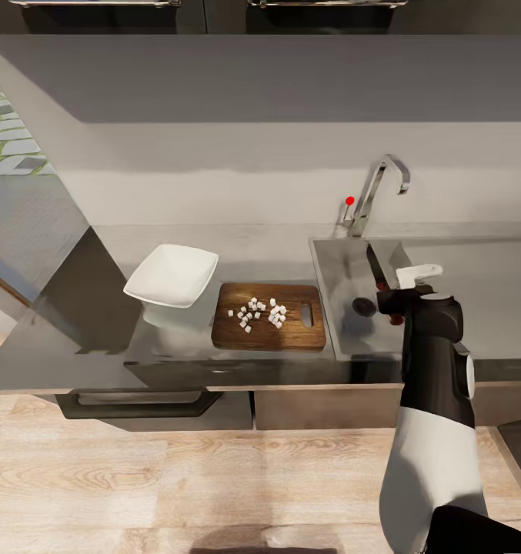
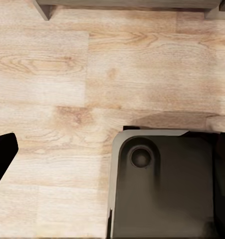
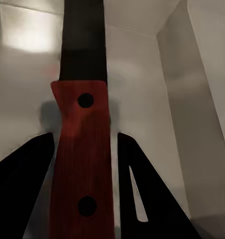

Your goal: In the kitchen, take the Vidalia onion out of the sink, dice it on the chopping board with the paring knife, put the diced onion into the bowl on the countertop, then place both the paring knife and the chopping board into the sink.

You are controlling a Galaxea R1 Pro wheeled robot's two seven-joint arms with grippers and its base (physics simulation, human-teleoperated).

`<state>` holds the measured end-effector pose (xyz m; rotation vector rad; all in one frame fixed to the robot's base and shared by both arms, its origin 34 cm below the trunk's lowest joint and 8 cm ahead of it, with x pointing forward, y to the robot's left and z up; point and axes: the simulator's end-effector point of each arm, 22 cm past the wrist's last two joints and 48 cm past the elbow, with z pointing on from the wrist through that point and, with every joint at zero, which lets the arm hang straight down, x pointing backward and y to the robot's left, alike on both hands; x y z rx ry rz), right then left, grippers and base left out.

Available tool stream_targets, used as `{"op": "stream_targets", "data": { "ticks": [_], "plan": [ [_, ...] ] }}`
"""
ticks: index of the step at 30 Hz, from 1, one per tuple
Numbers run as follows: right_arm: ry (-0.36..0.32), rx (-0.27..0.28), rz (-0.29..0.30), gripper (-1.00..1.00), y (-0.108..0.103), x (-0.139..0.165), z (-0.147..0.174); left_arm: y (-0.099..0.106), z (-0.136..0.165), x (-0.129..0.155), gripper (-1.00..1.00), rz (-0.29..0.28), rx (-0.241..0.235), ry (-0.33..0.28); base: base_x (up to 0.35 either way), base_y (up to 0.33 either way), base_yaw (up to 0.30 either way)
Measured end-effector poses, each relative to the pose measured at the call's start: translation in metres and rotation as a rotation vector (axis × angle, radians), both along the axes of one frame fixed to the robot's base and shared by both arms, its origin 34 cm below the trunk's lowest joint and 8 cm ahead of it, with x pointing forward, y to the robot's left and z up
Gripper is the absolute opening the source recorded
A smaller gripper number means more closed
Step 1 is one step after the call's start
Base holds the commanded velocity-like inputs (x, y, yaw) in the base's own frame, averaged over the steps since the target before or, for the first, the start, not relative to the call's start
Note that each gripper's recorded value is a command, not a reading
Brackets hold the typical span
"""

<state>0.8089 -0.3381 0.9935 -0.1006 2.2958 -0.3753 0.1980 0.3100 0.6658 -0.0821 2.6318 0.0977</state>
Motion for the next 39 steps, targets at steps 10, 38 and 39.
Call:
{"op": "stream_targets", "data": {
  "ticks": [10,38,39],
  "plan": [
    [0.139,0.100,0.078,-1.00,0.019,-0.013,-0.109,0.004,-0.002,-0.013,1.00,0.005,0.008,0.029,0.000,0.000,0.000],
    [0.143,0.169,0.024,-1.00,0.024,-0.031,-0.182,0.004,-0.002,-0.013,1.00,0.005,0.009,0.030,0.093,0.000,0.000],
    [0.144,0.169,0.023,-1.00,0.024,-0.032,-0.182,0.004,-0.003,-0.014,1.00,0.004,0.009,0.031,0.000,0.000,0.000]
  ]
}}
